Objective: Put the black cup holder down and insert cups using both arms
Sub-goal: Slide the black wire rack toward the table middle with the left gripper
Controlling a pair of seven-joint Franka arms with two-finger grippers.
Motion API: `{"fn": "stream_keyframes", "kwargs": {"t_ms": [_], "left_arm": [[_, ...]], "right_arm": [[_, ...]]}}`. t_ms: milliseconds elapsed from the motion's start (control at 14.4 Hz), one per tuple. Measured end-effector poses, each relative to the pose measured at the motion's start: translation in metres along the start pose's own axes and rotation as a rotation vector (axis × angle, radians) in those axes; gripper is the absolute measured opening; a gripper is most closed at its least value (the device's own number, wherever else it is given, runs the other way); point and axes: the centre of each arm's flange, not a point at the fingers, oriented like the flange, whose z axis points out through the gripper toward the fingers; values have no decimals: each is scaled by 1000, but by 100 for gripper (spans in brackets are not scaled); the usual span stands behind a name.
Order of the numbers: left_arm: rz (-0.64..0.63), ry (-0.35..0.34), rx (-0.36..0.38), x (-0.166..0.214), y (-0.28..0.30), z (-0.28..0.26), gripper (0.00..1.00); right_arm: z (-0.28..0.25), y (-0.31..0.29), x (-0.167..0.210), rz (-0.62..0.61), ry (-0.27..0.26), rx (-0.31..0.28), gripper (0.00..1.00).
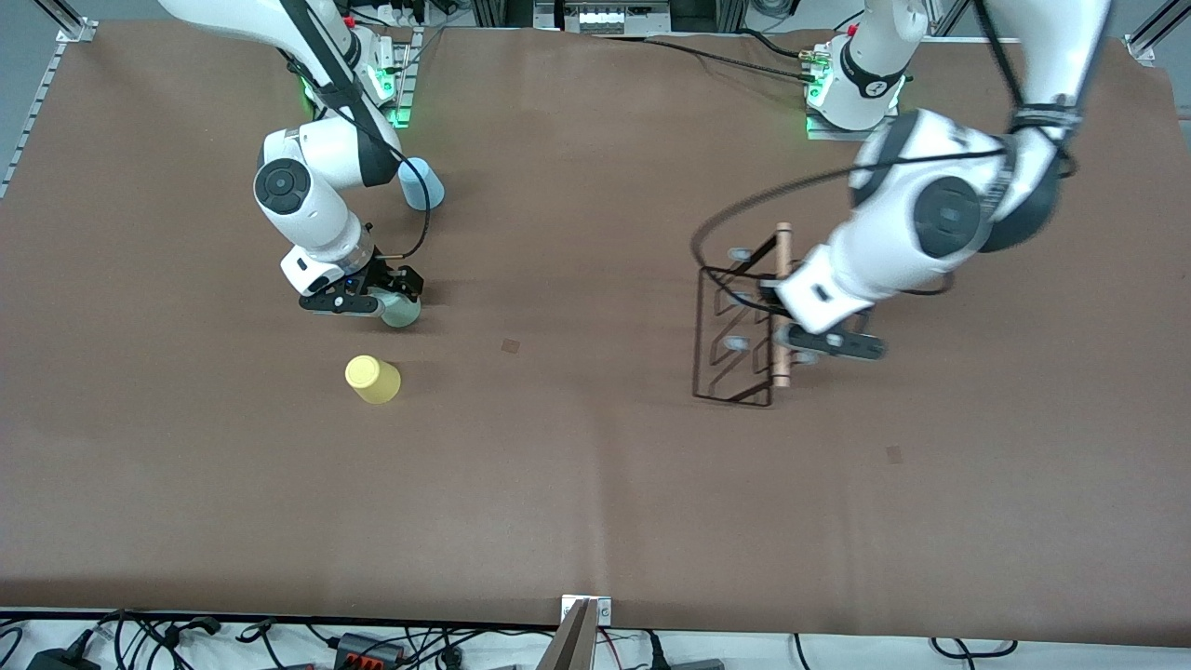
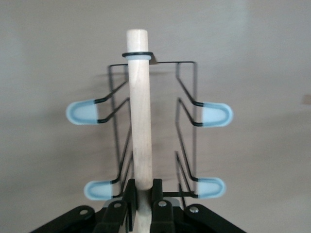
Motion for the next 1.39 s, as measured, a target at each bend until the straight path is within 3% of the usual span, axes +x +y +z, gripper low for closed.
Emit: {"fn": "stream_keyframes", "kwargs": {"t_ms": [347,556,1389], "left_arm": [[-79,40,-40,-18,96,47,16],[-98,26,-50,-32,133,76,16],[-83,17,-62,-33,153,93,16]], "right_arm": [[7,0,-1,-2,-3,-1,100],[7,0,-1,-3,-2,-1,100],[6,-1,1,-3,5,2,100]]}}
